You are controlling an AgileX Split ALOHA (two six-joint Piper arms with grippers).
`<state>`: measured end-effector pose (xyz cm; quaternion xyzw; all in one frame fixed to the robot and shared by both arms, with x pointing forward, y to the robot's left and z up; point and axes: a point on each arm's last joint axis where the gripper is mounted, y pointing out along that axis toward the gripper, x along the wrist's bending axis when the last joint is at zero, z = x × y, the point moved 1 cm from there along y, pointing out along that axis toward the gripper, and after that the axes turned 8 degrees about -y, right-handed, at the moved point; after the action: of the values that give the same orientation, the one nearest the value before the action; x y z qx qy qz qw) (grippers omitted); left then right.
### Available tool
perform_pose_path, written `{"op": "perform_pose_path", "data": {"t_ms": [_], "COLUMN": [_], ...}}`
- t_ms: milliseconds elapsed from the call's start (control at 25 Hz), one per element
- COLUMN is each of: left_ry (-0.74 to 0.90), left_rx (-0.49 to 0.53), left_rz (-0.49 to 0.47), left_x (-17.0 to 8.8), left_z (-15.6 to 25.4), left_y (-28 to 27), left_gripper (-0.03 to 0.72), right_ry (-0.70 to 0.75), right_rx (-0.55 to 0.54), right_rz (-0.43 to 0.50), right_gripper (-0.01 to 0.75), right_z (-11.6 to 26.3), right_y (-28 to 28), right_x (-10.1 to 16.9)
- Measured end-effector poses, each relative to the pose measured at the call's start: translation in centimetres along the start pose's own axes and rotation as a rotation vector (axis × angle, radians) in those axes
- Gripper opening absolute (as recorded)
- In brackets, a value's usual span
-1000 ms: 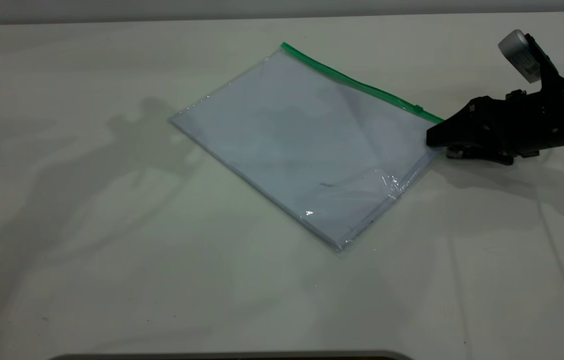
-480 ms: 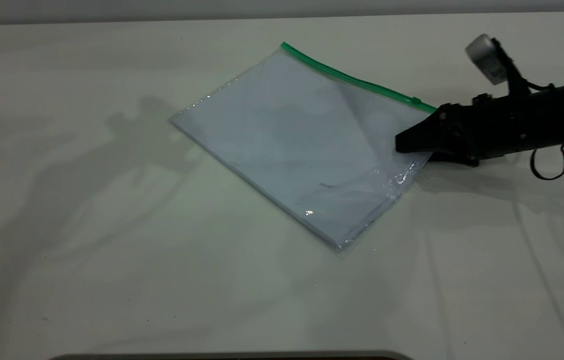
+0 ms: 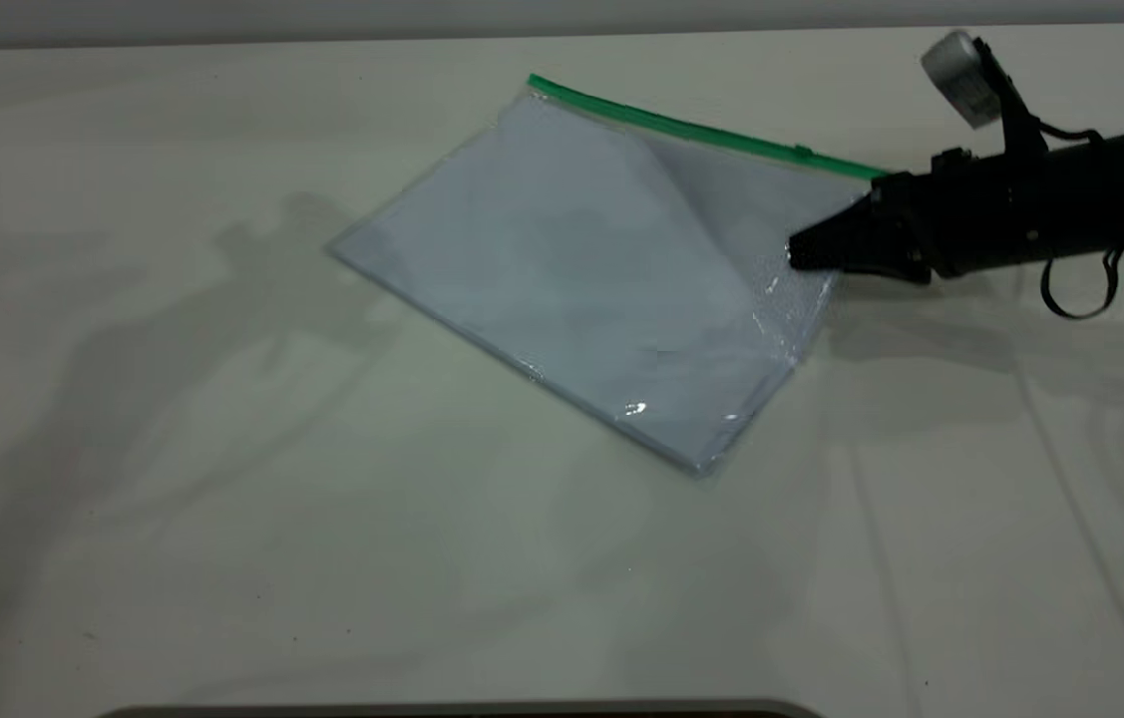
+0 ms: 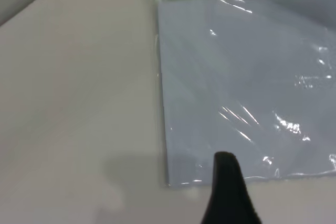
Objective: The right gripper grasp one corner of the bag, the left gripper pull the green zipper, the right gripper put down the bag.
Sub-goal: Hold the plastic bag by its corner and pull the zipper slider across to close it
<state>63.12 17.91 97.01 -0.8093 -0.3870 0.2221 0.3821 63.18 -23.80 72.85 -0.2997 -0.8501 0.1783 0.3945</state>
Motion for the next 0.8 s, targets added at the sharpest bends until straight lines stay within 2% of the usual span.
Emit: {"op": "perform_pose_path", "data": {"t_ms": [200,440,600,800], "left_ry": [0.073,0.203,0.378,0.567], "left_rx": [-0.003,-0.051,-0.095,-0.099], "left_rz": [0.041,0.150,0.205,0.244], "left_x": [-0.2,-1.6,-3.6,-5.5], "left_z": [-0.1,-0.8,-1.7,-1.6], "left_y": [0.7,5.5,8.6,11.7], "left_gripper": [0.568,0.568,0.568,0.568], "right_ry": [-0.096,-0.213,-0.292,-0.401], "right_rx": [-0.009,-0.051,-0.006,0.095], "right_rz": [-0.007,-0.008,-0.031,-0.037], "right_gripper": [0.036,0.036,0.036,0.036], "right_z": [-1.9,-5.3,-5.7,-4.9], "right_y": [-0.9,-2.5,-2.0,-0.4], "right_x": [0.9,2.9,4.3,5.9]}}
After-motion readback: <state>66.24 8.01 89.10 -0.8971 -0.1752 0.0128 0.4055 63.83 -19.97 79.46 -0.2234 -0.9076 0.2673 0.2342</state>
